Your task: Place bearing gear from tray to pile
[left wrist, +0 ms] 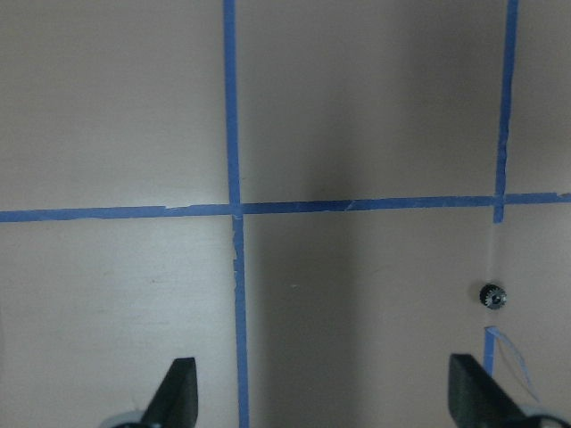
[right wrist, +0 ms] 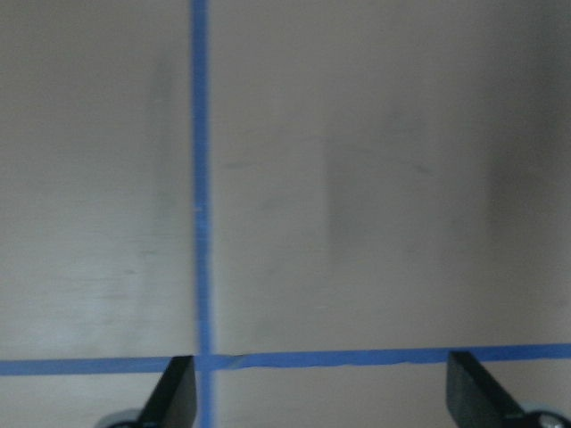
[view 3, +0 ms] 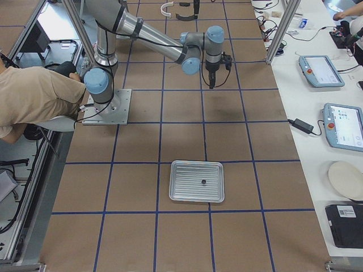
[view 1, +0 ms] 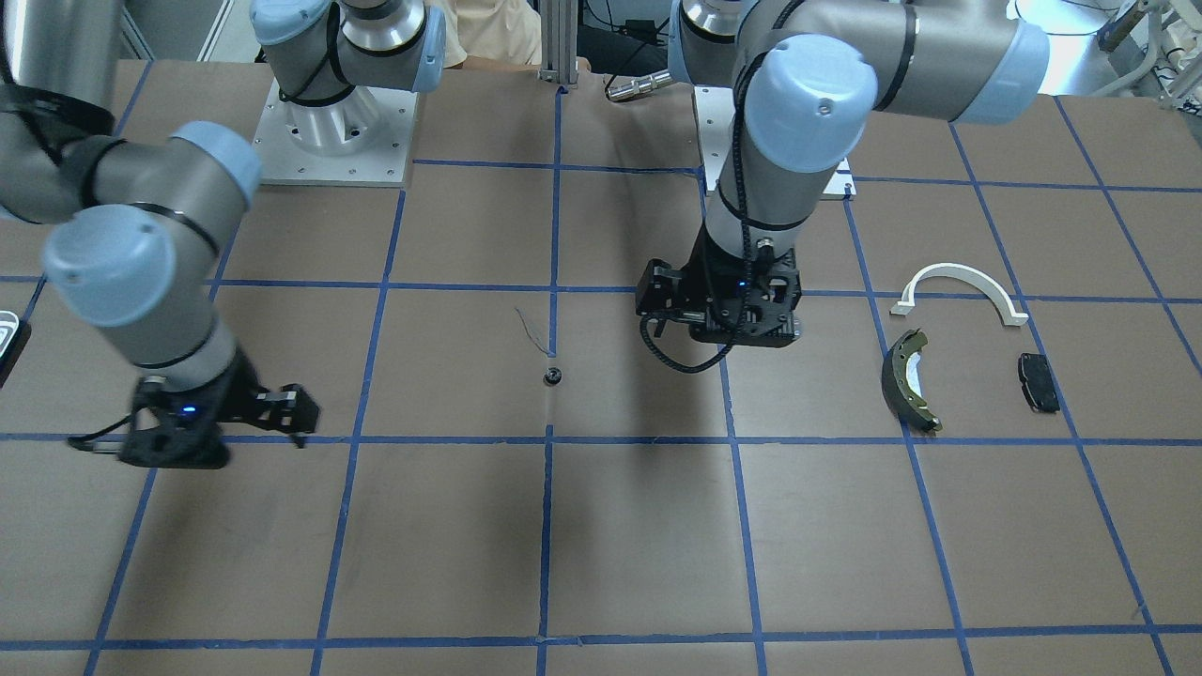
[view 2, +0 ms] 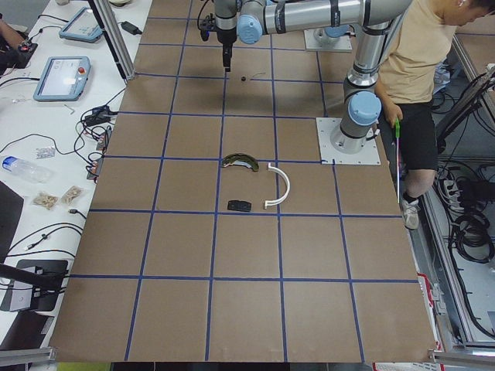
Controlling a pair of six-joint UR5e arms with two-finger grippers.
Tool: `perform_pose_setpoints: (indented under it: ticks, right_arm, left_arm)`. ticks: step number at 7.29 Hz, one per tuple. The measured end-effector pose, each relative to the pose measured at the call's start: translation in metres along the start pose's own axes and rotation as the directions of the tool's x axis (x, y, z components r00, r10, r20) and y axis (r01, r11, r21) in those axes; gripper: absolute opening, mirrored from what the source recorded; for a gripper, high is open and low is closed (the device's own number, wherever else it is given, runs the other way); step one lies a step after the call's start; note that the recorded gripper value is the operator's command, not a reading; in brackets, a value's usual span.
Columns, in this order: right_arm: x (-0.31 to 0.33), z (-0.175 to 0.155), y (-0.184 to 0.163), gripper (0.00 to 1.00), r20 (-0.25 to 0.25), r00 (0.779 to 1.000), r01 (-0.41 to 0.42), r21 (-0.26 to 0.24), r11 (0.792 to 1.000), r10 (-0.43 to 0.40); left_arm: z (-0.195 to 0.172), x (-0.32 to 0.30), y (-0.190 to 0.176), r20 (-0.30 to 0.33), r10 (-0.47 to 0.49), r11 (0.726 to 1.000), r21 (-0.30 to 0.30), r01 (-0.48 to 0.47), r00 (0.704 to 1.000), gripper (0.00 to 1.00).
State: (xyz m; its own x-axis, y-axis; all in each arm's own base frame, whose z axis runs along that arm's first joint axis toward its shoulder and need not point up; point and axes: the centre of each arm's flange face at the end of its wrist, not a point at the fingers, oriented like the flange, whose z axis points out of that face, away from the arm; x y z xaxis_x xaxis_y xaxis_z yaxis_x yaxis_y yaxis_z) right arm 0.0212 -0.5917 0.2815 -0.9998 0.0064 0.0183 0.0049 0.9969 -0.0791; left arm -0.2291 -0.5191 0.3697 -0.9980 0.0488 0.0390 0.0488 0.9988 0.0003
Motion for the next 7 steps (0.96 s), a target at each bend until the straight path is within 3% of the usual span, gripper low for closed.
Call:
perform_pose_setpoints:
  ticks: [2, 4, 7]
  right_arm:
    - [0.131, -0.021, -0.006, 0.99, -0.037, 0.997, 0.074, 0.022, 0.997, -0.073]
    - [0.236, -0.024, 0.013, 0.97, -0.079, 0.988, 0.129, -0.004, 0.992, -0.129]
    - [0.358, 0.027, 0.055, 0.96, -0.060, 0.978, 0.199, -0.050, 0.979, -0.202]
  left_arm:
    - [0.053, 0.053, 0.009, -0.005, 0.045, 0.999, 0.018, -0.045, 0.999, 1.00]
    - [0.101, 0.089, 0.024, -0.005, 0.077, 0.997, 0.011, -0.076, 0.997, 1.00]
    - [0.149, 0.118, 0.031, 0.001, 0.109, 0.994, -0.016, -0.109, 0.994, 1.00]
